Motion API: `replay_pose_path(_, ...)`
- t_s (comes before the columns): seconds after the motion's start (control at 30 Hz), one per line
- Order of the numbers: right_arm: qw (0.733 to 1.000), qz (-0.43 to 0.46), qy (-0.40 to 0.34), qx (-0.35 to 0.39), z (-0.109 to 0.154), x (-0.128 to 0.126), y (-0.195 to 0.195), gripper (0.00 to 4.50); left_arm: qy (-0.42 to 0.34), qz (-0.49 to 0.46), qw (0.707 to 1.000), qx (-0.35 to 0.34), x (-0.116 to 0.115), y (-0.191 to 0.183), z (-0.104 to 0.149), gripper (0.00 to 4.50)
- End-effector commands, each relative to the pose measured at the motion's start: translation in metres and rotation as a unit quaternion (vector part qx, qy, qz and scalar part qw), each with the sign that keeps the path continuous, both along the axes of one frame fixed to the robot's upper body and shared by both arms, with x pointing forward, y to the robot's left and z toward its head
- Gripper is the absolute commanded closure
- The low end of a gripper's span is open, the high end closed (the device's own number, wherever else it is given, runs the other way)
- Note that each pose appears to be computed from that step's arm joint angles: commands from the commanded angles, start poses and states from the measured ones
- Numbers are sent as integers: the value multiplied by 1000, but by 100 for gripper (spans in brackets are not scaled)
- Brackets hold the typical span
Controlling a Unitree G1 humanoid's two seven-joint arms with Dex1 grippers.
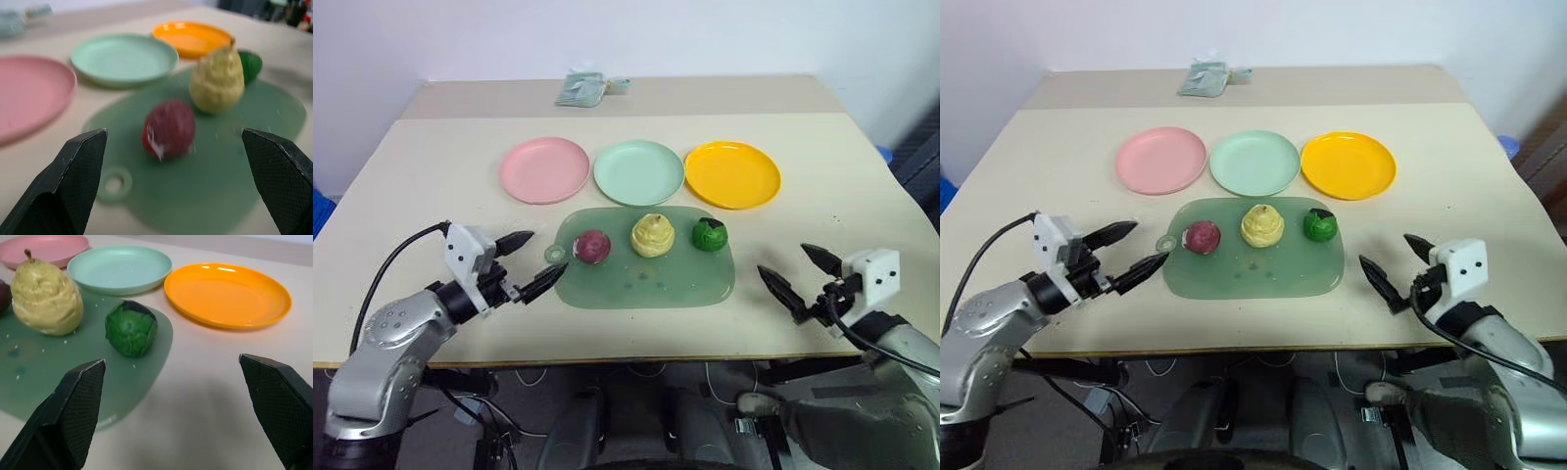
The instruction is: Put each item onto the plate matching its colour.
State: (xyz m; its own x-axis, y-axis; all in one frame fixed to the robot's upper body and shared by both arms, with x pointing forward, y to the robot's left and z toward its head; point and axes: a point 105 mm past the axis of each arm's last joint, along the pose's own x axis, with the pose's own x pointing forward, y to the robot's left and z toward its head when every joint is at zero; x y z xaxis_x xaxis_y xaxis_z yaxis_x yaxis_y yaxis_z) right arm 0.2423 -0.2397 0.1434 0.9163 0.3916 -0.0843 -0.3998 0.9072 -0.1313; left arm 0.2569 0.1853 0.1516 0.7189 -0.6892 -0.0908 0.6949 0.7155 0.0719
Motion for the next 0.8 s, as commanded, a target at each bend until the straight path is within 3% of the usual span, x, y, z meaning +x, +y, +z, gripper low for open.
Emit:
replay_pose_path(0.03,999,19,-27,-8,15,-3,2,4,-16,-15,1000,1,-7,0,11,0)
replay_pose_path(0.33,998,52,-36,-12,19,0,6,4,-13,-21,1000,-9,-11,-10,12,0)
replay_pose_path(0.57,987,150,-50,-15,30,-8,32,4,-9,-7,1000,13,-4,-16,16,0)
replay_pose_path(0.8,958,280,-46,-41,39,-8,70,4,71,39,996,30,29,-21,5,0)
